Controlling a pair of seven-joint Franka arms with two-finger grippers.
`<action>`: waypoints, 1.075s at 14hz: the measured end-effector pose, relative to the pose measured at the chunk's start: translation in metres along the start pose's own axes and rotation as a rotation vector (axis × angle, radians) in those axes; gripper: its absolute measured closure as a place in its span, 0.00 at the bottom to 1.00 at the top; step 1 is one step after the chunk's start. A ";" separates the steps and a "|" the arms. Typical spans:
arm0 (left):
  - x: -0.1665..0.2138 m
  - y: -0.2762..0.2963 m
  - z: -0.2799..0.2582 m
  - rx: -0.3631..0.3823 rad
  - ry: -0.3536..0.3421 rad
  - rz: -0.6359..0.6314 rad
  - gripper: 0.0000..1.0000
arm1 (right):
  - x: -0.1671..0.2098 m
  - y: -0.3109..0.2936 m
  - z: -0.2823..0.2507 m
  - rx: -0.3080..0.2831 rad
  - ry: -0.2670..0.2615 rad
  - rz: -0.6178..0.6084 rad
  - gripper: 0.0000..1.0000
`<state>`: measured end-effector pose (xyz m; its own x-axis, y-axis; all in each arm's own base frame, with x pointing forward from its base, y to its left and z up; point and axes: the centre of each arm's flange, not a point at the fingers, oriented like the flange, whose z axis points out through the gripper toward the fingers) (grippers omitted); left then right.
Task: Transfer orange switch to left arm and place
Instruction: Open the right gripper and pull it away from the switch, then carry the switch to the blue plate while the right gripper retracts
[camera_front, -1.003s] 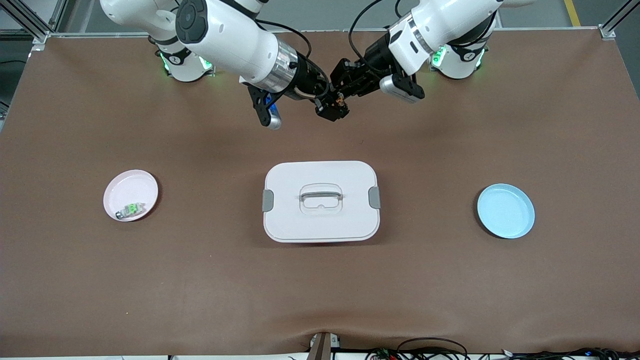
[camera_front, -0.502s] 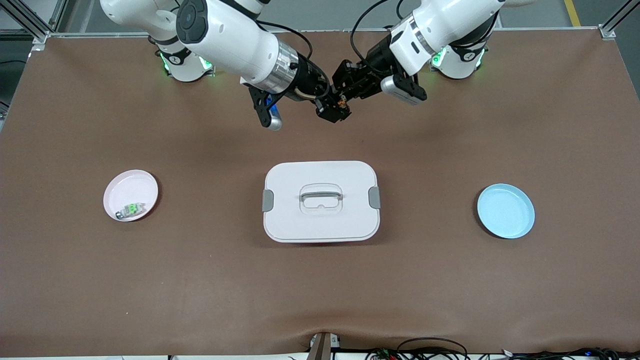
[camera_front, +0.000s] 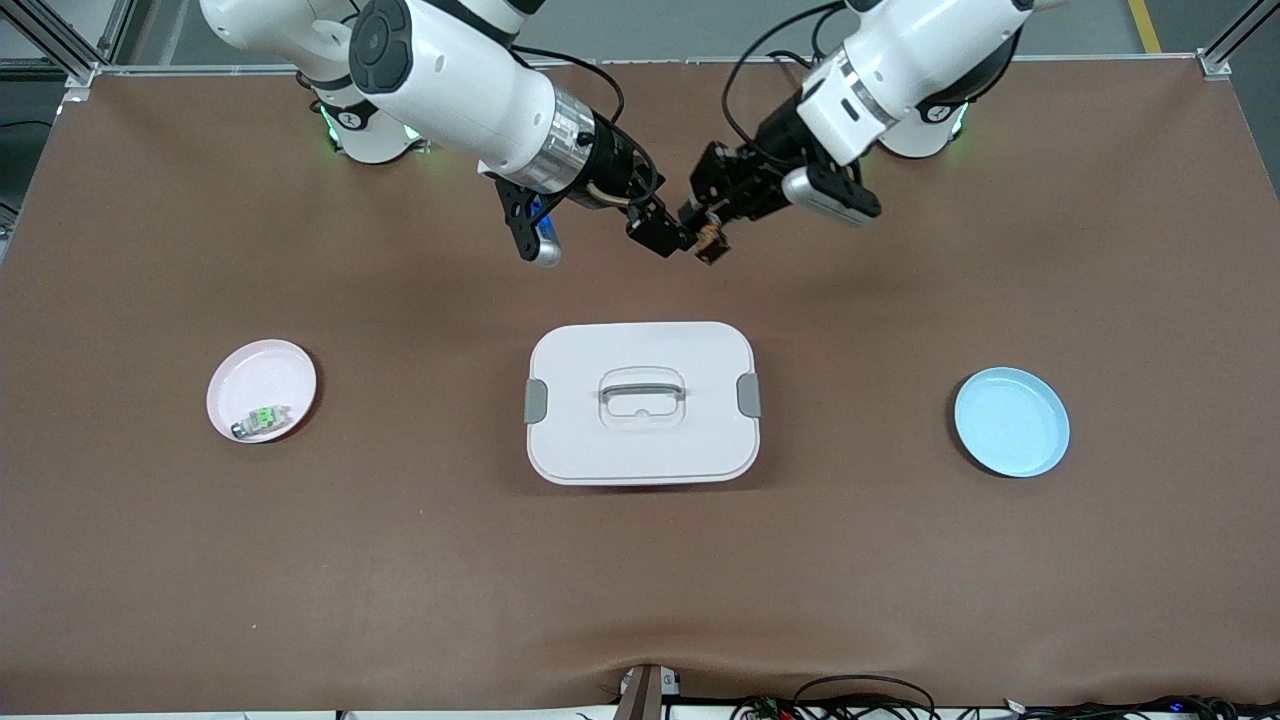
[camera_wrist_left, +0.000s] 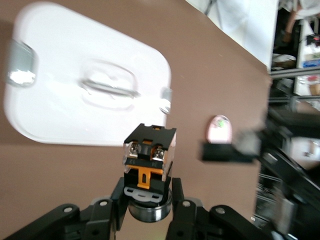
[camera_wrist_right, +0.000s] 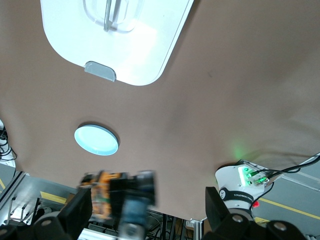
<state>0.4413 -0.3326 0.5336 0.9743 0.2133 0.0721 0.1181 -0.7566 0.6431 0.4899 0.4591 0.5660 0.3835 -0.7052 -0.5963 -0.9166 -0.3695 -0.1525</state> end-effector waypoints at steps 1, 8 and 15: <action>0.012 -0.012 -0.003 0.050 0.008 0.016 0.61 | 0.002 0.002 -0.002 -0.021 0.002 -0.032 0.00; 0.082 -0.099 -0.022 0.250 -0.029 0.151 0.61 | 0.045 0.028 -0.100 -0.192 -0.016 -0.319 0.00; 0.133 -0.199 -0.024 0.474 -0.156 0.299 0.61 | 0.090 0.075 -0.155 -0.262 0.055 -0.599 0.00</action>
<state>0.5424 -0.1393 0.4336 0.9910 -0.1190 0.0618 -0.1290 -0.9718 0.1975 0.4733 0.2743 0.6235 0.8304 -0.3592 -0.4259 -0.4879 -0.8380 -0.2446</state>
